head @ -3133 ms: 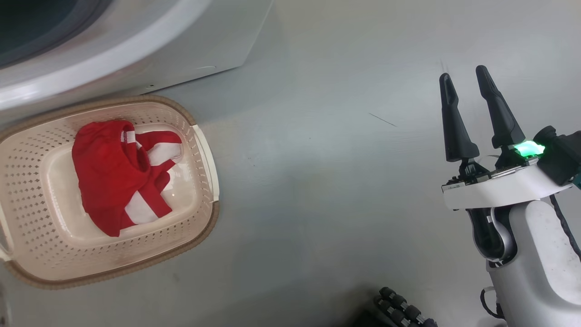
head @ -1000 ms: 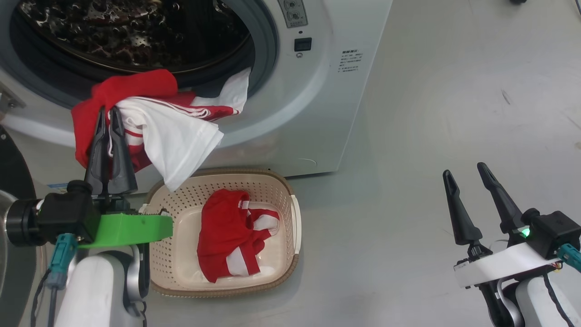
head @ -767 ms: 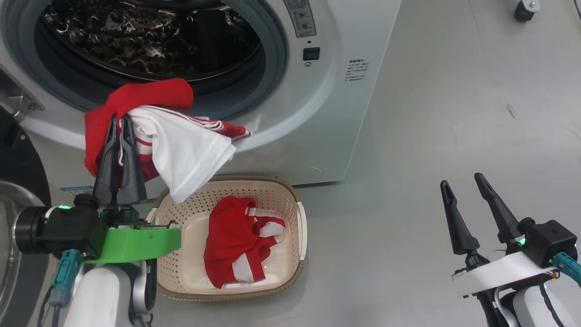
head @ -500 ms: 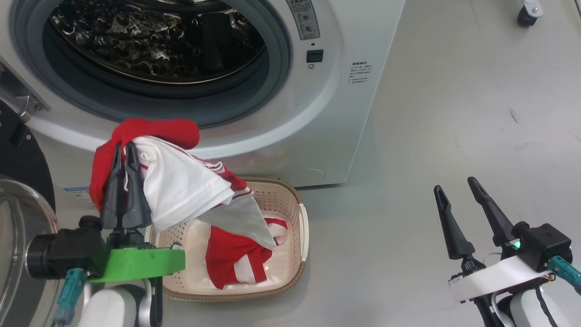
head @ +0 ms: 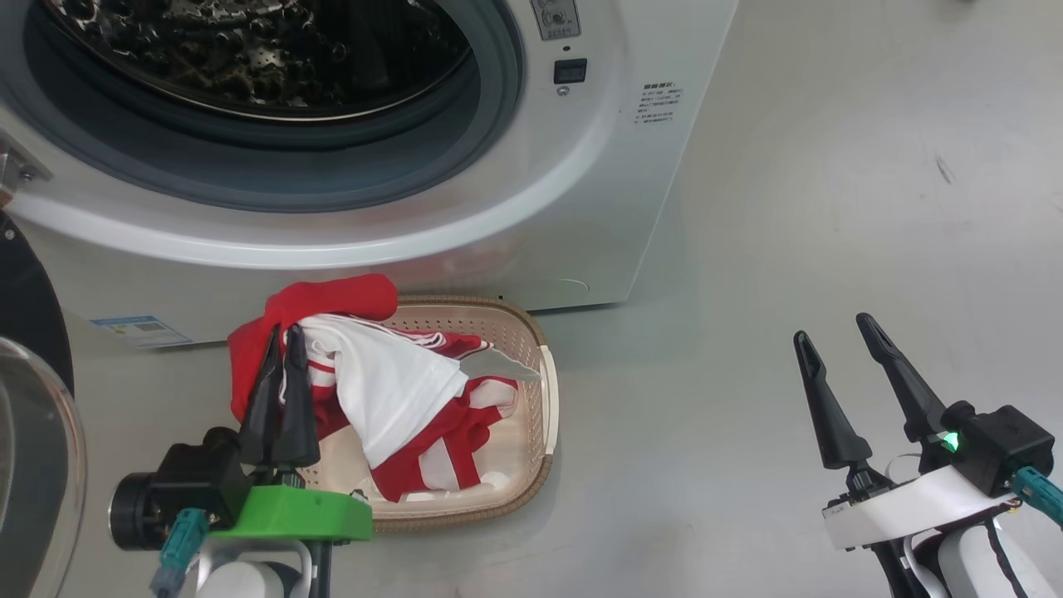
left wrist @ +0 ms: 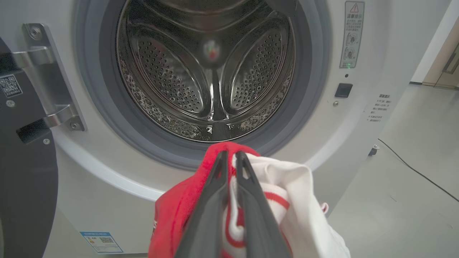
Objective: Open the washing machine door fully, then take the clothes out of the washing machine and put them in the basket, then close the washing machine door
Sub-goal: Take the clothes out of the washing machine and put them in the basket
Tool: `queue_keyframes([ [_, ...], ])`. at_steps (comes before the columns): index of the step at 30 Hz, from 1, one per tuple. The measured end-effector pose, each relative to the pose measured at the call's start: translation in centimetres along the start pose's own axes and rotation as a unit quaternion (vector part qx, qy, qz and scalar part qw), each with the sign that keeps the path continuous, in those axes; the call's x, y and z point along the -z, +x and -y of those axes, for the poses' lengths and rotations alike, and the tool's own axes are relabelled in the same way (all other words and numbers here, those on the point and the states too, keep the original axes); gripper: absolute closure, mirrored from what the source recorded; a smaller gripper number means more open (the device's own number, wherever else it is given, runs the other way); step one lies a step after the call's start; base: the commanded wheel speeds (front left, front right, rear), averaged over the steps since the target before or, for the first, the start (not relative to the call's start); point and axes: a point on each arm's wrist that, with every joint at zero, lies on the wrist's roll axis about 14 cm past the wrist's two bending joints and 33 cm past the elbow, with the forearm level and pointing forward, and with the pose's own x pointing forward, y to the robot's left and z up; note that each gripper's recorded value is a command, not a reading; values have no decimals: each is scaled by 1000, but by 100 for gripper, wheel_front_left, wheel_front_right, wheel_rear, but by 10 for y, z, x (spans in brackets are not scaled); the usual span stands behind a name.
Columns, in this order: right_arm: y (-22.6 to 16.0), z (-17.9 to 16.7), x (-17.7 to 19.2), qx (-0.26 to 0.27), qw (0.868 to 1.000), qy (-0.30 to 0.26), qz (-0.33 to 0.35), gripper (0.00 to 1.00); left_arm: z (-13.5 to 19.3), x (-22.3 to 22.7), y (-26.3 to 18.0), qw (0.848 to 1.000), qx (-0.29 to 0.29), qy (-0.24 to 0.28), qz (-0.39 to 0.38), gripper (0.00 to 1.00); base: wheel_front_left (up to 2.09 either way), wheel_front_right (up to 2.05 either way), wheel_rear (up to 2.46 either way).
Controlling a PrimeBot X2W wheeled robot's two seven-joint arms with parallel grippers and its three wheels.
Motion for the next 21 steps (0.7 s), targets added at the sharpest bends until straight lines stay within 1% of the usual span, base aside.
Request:
queue_keyframes([
  [5, 3, 6, 7, 5, 1000, -1, -10, 0, -4, 38, -2, 998, -6, -6, -58, 100, 0, 0, 0],
  [11, 13, 14, 10, 9, 1000, 1, -13, 0, -7, 86, -4, 991, -10, -14, -130, 100, 0, 0, 0],
  [13, 19, 17, 10, 12, 1000, 5, -11, 0, -10, 102, 3, 988, -13, -19, -150, 100, 0, 0, 0],
  [21, 33, 26, 13, 16, 1000, 11, -8, 0, -11, 137, 37, 982, -12, -26, -185, 100, 0, 0, 0],
])
